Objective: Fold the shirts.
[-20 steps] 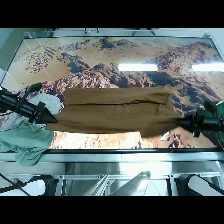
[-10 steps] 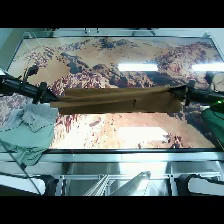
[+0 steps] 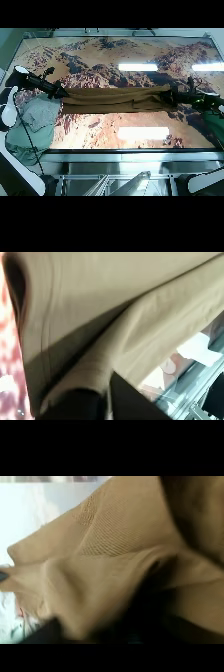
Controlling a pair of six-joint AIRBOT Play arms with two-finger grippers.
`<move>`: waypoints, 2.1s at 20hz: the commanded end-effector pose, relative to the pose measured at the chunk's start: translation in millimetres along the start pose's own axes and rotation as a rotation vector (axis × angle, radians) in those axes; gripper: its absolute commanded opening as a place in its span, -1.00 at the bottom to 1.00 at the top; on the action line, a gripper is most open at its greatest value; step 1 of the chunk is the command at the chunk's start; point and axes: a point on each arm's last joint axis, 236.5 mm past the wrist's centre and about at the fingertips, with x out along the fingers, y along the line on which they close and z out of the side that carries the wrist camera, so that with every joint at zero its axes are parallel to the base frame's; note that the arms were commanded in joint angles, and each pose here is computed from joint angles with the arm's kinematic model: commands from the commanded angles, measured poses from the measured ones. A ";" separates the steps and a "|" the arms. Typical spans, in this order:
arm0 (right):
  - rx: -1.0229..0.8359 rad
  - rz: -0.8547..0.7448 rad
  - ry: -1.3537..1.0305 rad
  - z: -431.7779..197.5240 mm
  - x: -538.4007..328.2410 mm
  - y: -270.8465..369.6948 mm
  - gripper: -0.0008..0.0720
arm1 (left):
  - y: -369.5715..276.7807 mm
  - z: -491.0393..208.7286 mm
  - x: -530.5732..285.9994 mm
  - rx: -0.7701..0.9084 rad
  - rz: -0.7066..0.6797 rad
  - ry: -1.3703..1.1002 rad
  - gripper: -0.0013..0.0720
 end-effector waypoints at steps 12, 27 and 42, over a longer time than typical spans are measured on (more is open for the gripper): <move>-0.062 -0.183 0.187 12.1 -52.2 -45.8 0.92 | -60.2 2.7 -59.8 -0.003 -0.082 -0.086 0.90; -0.097 -0.145 0.337 -20.7 -16.2 -5.3 -0.93 | -152.8 -19.2 151.8 0.318 0.232 0.119 -0.98; -0.239 -0.116 0.236 -13.5 -104.1 99.4 -0.93 | -315.9 -35.8 180.2 0.411 -0.296 0.090 -0.93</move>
